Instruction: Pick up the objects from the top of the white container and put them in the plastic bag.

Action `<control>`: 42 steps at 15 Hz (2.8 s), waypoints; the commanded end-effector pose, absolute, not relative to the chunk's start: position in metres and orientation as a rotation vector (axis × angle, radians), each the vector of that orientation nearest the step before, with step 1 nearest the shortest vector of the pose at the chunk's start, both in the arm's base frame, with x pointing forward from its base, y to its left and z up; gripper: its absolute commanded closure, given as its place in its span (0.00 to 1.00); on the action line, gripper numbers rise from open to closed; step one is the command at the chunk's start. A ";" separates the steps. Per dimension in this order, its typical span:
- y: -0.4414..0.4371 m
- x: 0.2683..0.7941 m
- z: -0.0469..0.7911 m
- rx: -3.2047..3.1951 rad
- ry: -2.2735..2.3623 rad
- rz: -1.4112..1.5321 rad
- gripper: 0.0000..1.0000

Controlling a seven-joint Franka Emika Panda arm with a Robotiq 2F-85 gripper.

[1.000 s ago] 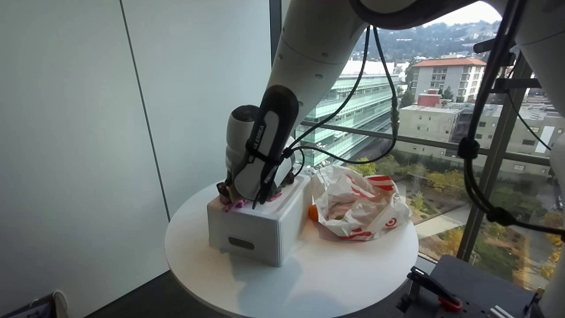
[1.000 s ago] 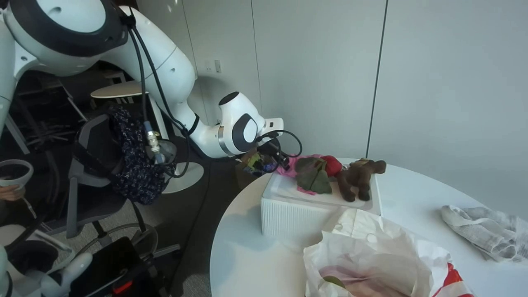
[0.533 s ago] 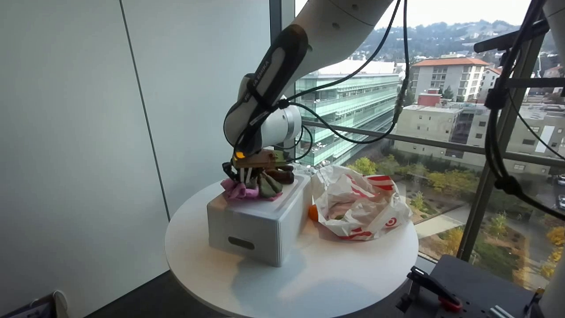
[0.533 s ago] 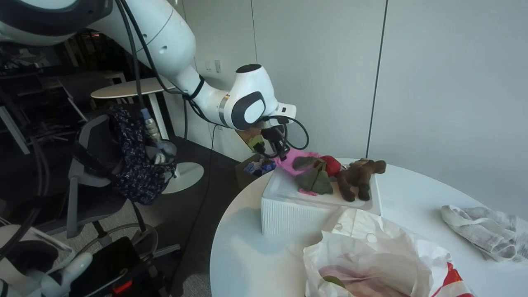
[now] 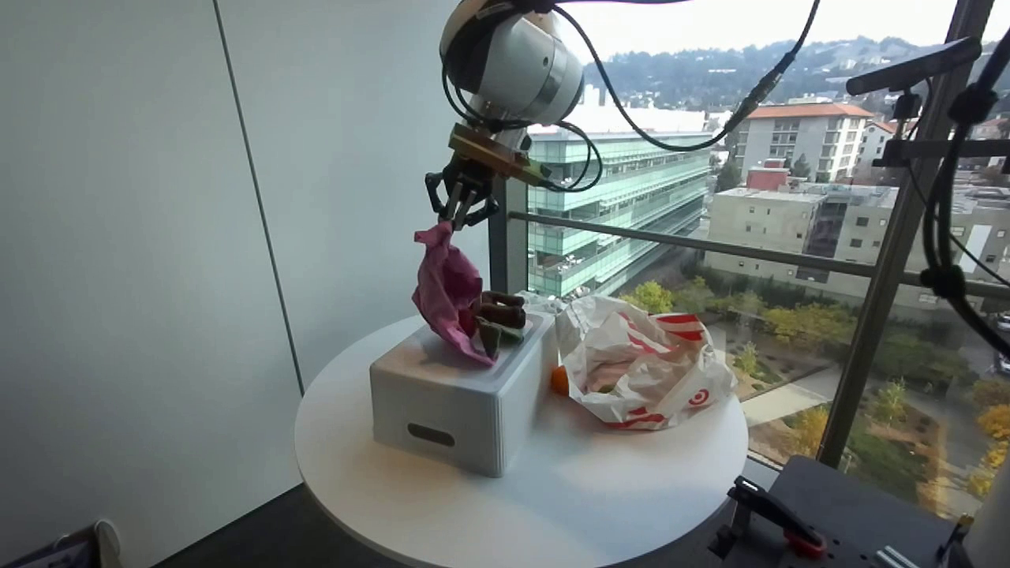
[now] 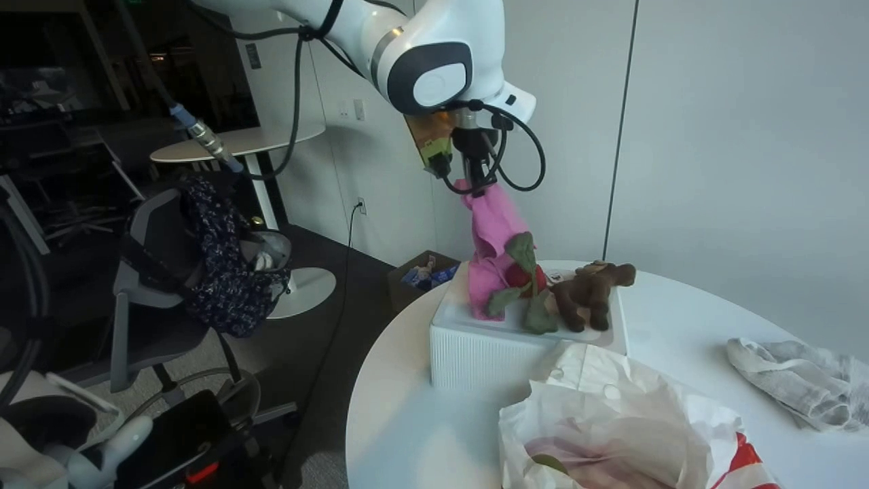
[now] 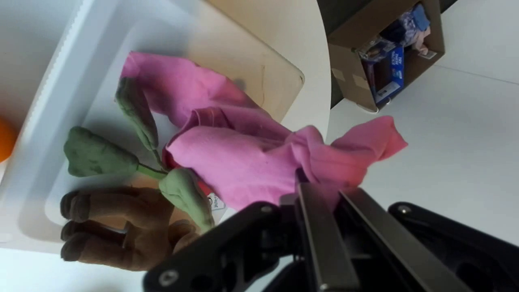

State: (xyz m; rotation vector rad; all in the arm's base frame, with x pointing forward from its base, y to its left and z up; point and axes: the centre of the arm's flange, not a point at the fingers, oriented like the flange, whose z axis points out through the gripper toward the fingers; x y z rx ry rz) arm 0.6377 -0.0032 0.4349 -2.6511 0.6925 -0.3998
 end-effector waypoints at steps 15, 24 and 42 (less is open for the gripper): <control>-0.184 0.528 0.609 -2.410 1.077 -0.815 0.92; -0.243 0.473 0.554 -2.452 1.290 -0.687 0.92; -0.232 0.503 0.347 -2.804 1.249 -0.418 0.92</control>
